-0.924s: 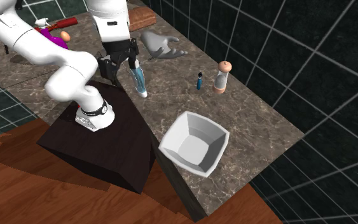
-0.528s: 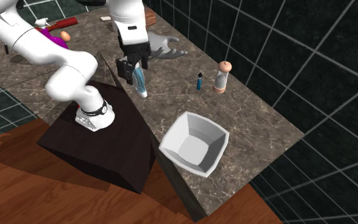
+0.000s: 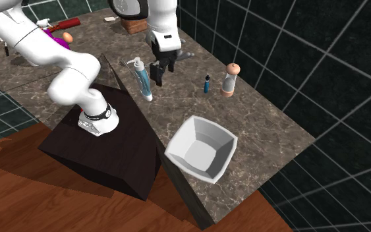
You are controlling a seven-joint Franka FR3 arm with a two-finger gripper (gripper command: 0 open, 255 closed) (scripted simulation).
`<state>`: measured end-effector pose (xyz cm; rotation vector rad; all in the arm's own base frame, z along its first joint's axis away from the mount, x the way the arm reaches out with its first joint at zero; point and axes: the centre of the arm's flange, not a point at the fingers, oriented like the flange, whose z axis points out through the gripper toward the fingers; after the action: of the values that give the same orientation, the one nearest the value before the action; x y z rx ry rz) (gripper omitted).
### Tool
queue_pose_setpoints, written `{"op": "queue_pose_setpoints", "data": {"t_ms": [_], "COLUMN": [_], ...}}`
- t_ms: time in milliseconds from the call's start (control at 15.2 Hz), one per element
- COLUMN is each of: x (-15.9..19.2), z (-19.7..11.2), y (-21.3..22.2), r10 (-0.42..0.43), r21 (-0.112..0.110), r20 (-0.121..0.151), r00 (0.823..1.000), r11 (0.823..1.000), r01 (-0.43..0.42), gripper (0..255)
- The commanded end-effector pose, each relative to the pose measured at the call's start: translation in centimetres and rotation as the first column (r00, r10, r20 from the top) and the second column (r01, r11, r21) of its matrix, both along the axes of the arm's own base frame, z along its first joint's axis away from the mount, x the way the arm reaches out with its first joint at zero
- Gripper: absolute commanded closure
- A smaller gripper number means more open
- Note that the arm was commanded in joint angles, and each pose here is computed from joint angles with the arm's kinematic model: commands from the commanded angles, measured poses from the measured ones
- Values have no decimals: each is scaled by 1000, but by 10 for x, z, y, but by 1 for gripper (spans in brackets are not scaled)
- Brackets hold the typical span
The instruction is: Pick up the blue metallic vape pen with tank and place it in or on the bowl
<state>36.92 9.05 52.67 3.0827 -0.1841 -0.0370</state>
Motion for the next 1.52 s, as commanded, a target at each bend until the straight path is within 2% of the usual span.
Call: {"op": "queue_pose_setpoints", "data": {"t_ms": [0, 1320, 1452], "x": [10, 123, 125], "z": [-12, -135, -142], "y": [20, 217, 219], "r10": [-1, 1, 1], "r21": [5, 42, 43], "r20": [3, 23, 23], "r00": [1000, 1000, 1000], "r11": [1000, 999, 999], "r01": [1, -2, -2], "gripper": [0, 0, 0]}}
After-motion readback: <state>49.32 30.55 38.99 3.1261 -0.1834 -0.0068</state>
